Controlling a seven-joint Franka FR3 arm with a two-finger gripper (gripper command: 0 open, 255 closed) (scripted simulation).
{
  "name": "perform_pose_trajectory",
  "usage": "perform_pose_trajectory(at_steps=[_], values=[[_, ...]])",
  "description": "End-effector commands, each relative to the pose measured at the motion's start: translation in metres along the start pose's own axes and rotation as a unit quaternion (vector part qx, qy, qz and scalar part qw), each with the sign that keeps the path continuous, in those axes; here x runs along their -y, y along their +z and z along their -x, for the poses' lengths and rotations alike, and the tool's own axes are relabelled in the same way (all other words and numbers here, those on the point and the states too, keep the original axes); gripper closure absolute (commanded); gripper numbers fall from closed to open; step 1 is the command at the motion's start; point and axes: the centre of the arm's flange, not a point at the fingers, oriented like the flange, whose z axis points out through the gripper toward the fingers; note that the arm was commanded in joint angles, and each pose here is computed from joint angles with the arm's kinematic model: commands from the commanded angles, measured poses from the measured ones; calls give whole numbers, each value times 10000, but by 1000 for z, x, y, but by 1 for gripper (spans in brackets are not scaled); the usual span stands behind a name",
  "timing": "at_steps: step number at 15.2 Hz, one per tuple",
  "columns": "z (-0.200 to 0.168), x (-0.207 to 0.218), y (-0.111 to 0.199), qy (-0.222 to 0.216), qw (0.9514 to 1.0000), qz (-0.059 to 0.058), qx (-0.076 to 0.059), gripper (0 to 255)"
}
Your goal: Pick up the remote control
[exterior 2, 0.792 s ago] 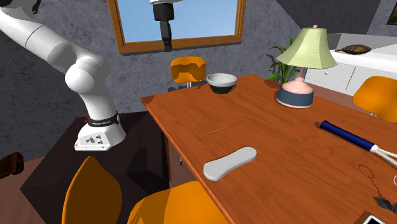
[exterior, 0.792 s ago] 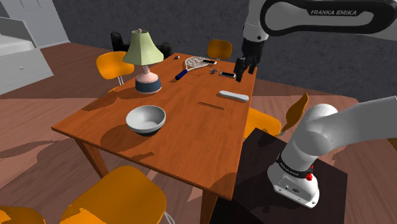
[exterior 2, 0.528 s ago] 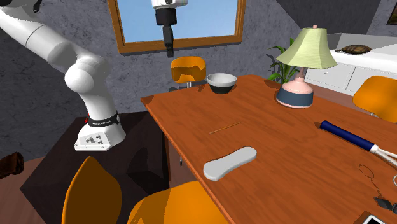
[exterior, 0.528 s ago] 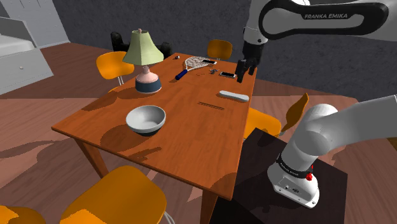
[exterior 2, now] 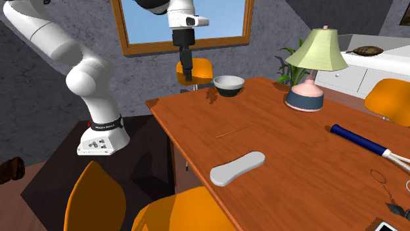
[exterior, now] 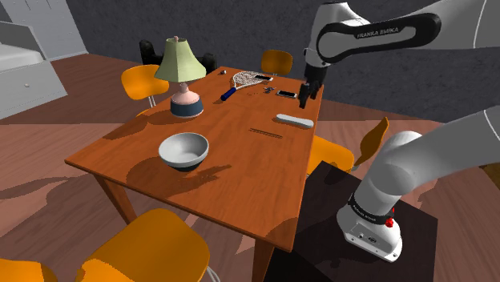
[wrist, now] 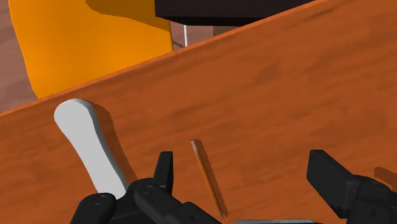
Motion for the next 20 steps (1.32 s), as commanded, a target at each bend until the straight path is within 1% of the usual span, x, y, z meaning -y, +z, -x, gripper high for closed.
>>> perform_pose_trajectory(at_steps=[1, 10, 20], values=[[-8, -18, 18, -127, 9999, -22, 6, 0], [-50, -102, 96, -645, 9978, -139, 63, 0], [-105, -188, 185, -1218, 9921, -268, 127, 0]])
